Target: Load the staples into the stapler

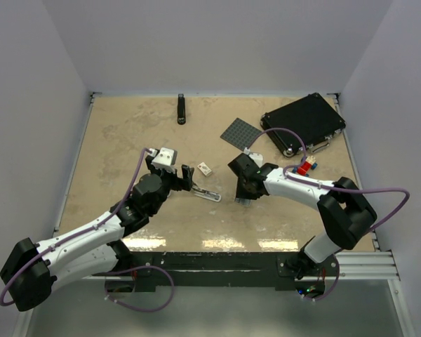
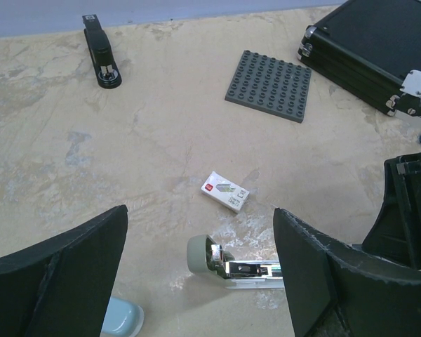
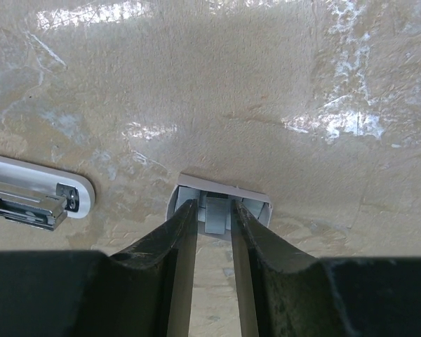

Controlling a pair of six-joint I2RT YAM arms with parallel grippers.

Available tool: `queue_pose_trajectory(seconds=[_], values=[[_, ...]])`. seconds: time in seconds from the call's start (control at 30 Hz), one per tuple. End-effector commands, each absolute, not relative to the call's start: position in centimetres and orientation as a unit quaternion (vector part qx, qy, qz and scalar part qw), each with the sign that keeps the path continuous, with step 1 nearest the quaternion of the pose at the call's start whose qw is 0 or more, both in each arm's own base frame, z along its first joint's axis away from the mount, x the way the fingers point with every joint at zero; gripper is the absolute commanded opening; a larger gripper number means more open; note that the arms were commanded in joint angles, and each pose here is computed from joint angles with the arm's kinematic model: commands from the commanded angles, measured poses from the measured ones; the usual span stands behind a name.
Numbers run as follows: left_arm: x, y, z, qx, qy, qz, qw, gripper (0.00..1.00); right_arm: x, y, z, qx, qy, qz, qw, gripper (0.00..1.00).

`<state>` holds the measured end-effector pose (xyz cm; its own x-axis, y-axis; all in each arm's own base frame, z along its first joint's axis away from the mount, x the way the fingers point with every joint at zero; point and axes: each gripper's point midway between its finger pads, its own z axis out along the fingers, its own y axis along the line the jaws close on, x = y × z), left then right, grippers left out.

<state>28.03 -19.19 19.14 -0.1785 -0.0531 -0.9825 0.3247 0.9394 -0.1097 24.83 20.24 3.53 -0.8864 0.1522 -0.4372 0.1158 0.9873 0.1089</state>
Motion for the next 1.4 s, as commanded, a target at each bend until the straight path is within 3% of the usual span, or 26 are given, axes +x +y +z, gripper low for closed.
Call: queue_pose_trajectory(seconds=[0.0, 1.37], values=[[28.5, -19.6, 22.1, 0.063, 0.727, -0.178, 0.66, 0.89, 25.6, 20.7, 4.3, 0.065, 0.969, 0.041, 0.235, 0.3], [28.2, -19.5, 22.6, 0.06, 0.723, -0.186, 0.663, 0.89, 24.4, 20.2, 3.0, 0.053, 0.975, 0.034, 0.212, 0.25]])
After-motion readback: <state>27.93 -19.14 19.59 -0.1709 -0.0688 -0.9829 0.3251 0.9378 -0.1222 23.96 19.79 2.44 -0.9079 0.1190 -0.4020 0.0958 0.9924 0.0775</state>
